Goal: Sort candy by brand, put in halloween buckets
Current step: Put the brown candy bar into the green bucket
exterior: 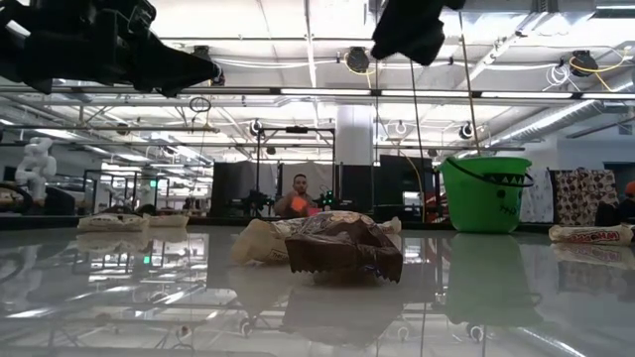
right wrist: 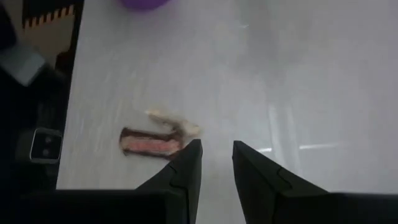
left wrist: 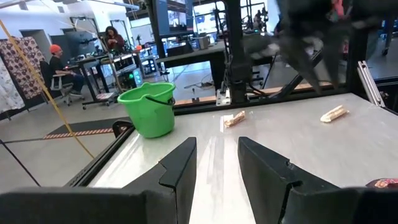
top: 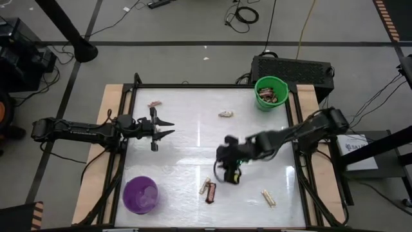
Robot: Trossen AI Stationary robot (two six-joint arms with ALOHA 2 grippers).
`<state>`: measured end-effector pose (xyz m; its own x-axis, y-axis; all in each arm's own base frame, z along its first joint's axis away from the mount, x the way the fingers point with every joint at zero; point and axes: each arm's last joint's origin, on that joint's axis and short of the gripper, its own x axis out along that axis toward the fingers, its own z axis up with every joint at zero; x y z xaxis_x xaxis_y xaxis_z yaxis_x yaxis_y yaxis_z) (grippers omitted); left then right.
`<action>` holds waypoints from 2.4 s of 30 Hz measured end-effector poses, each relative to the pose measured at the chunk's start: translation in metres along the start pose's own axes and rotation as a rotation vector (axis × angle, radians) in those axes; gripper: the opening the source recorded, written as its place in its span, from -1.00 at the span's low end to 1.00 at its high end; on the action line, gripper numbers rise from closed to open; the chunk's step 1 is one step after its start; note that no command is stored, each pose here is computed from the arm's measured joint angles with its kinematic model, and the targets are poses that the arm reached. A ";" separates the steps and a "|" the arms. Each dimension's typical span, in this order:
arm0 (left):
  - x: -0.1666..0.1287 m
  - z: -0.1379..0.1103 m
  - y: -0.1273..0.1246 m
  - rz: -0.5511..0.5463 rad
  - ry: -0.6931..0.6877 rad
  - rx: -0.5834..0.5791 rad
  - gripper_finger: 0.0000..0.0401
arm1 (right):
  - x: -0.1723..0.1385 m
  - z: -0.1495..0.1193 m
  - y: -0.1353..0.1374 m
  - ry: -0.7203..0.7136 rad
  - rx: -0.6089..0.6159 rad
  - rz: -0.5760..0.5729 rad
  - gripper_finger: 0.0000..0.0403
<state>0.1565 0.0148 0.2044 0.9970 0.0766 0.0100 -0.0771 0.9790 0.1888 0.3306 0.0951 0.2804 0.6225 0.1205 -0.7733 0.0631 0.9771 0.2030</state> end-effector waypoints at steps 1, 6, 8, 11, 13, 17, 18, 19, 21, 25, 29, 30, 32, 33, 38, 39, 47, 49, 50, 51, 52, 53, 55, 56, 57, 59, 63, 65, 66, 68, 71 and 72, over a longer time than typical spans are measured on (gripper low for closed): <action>0.000 0.000 0.000 0.000 -0.001 0.000 -0.36 | 0.009 -0.003 0.006 0.008 -0.016 0.010 -0.58; 0.000 0.000 0.000 0.000 0.000 0.000 -0.36 | 0.064 -0.016 0.033 0.021 -0.204 0.057 -0.58; 0.000 0.000 0.000 0.000 -0.001 0.000 -0.36 | 0.087 -0.025 0.040 0.032 -0.295 0.069 -0.58; 0.000 0.000 0.000 0.000 0.000 0.000 -0.36 | 0.112 -0.036 0.047 0.049 -0.409 0.080 -0.58; 0.000 0.000 0.000 0.000 0.000 0.000 -0.36 | 0.122 -0.040 0.051 0.066 -0.461 0.083 -0.58; 0.000 0.000 0.000 0.000 0.000 0.000 -0.36 | 0.128 -0.045 0.058 0.075 -0.578 0.093 -0.58; 0.000 0.000 0.000 0.000 0.000 0.000 -0.36 | 0.128 -0.045 0.059 0.072 -0.605 0.091 -0.58; 0.000 0.000 0.000 0.000 0.000 0.000 -0.36 | 0.127 -0.045 0.060 0.066 -0.625 0.089 -0.57; 0.000 0.000 0.000 0.000 0.000 0.000 -0.36 | 0.126 -0.043 0.064 0.050 -0.663 0.077 -0.54; 0.000 0.000 0.000 0.000 0.000 0.000 -0.36 | 0.123 -0.040 0.070 0.022 -0.751 0.057 -0.39; 0.000 0.000 0.000 0.000 0.000 0.000 -0.36 | 0.123 -0.042 0.070 0.033 -0.738 0.056 -0.15; 0.000 0.000 0.000 0.000 0.000 0.000 -0.36 | 0.123 -0.042 0.070 0.033 -0.723 0.055 -0.08; 0.000 0.000 0.000 0.000 0.000 0.000 -0.36 | 0.123 -0.042 0.070 0.034 -0.709 0.061 0.05; 0.000 0.000 0.000 0.000 0.000 0.000 -0.36 | 0.123 -0.042 0.070 0.035 -0.709 0.062 0.11; 0.000 0.000 0.000 0.000 0.000 0.000 -0.36 | 0.123 -0.042 0.071 0.036 -0.711 0.065 0.31; 0.000 0.000 0.000 0.000 0.000 0.000 -0.36 | 0.123 -0.042 0.071 0.036 -0.712 0.065 0.34; 0.000 0.000 0.000 0.000 0.000 0.000 -0.36 | 0.128 -0.046 0.070 0.060 -0.772 0.063 0.38; 0.000 0.000 0.000 0.000 0.000 0.000 -0.36 | 0.137 -0.051 0.069 0.083 -0.774 0.075 0.38; 0.000 0.000 0.000 0.000 0.000 0.000 -0.36 | 0.141 -0.053 0.069 0.091 -0.773 0.086 0.38; 0.000 0.000 0.000 0.000 0.001 0.000 -0.36 | 0.145 -0.056 0.068 0.109 -0.780 0.090 0.38; 0.000 0.000 0.000 0.000 0.000 0.000 -0.36 | 0.148 -0.058 0.067 0.118 -0.793 0.089 0.38; 0.000 0.000 0.000 0.000 0.000 0.000 -0.36 | 0.151 -0.060 0.067 0.118 -0.805 0.088 0.38; 0.000 0.000 0.000 0.000 0.001 0.000 -0.36 | 0.155 -0.062 0.067 0.129 -0.797 0.084 0.38; 0.000 0.000 0.000 0.000 0.000 0.000 -0.36 | 0.155 -0.063 0.067 0.133 -0.790 0.084 0.38; 0.000 0.000 0.000 0.000 0.000 0.000 -0.36 | 0.156 -0.063 0.067 0.136 -0.778 0.083 0.38; 0.000 0.000 0.000 0.000 0.000 0.000 -0.36 | 0.156 -0.063 0.066 0.140 -0.750 0.078 0.38; 0.000 0.000 0.000 0.000 0.000 0.000 -0.36 | 0.156 -0.064 0.066 0.144 -0.719 0.074 0.37; 0.000 0.000 0.000 0.000 0.000 0.000 -0.36 | 0.156 -0.064 0.066 0.146 -0.704 0.073 0.34; 0.000 0.000 0.000 0.000 0.000 0.000 -0.36 | 0.156 -0.064 0.066 0.148 -0.696 0.072 0.31; 0.000 0.000 0.000 0.000 0.000 0.000 -0.36 | 0.156 -0.064 0.066 0.148 -0.694 0.074 0.25; 0.000 0.000 0.000 0.000 0.000 0.000 -0.36 | 0.156 -0.064 0.066 0.148 -0.694 0.075 0.14; 0.000 0.000 0.000 0.000 0.000 0.000 -0.36 | 0.156 -0.064 0.066 0.148 -0.696 0.076 0.10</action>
<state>0.1565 0.0148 0.2044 0.9970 0.0766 0.0101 -0.0771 0.9789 0.1892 0.3821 0.1900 0.1343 0.4897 0.1667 -0.8558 -0.5193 0.8442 -0.1327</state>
